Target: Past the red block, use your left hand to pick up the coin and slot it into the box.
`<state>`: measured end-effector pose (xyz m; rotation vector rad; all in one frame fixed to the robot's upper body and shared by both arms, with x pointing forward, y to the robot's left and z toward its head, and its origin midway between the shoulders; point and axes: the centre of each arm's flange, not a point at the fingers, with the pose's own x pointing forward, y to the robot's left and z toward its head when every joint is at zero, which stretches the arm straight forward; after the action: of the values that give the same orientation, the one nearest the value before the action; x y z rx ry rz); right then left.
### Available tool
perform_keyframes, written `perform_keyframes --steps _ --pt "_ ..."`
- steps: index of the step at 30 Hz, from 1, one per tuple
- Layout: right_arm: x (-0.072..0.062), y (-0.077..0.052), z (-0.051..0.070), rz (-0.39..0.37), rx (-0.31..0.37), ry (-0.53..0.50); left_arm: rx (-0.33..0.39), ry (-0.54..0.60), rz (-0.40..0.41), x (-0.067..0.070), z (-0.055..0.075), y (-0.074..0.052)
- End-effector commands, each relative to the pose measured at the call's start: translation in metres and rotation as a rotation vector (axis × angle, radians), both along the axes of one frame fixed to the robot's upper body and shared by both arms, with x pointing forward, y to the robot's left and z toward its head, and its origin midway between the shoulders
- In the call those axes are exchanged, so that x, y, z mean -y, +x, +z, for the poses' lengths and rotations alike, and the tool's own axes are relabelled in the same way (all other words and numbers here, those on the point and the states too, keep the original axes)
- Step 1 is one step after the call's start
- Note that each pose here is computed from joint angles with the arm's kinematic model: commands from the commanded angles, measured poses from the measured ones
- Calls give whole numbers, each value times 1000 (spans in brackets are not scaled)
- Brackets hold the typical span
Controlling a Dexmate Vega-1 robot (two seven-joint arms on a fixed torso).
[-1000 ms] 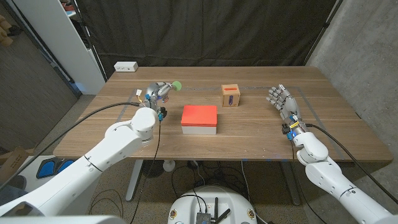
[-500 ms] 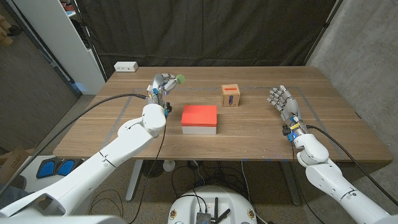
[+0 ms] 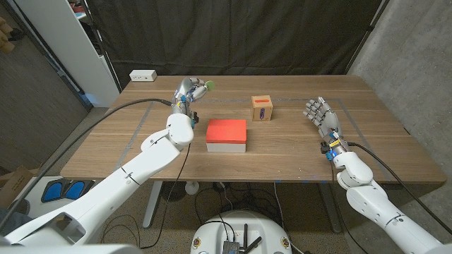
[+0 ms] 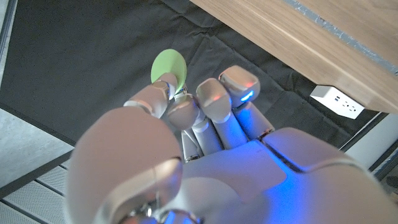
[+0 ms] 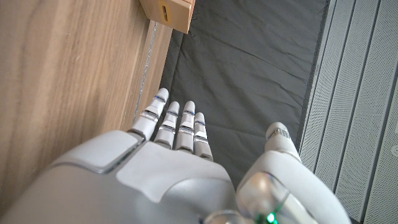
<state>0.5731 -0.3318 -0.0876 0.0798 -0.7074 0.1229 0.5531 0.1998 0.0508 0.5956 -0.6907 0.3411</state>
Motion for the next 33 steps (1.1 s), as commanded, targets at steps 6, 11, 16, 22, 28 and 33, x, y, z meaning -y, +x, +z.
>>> perform_keyframes --steps 6,11,16,22,28,33 --pt "2 5 -3 0 -11 9 44 105 35 21 24 8" --pt "5 5 -5 5 -7 20 31 136 23 29 32 12" --pt "5 4 -5 7 -6 20 32 182 20 38 39 13" --pt "7 3 -5 7 -2 26 29 242 34 50 47 16" --pt "8 3 -7 8 -6 30 2 296 40 64 55 21" --pt "9 2 -8 8 -5 24 -15 307 29 75 57 26"
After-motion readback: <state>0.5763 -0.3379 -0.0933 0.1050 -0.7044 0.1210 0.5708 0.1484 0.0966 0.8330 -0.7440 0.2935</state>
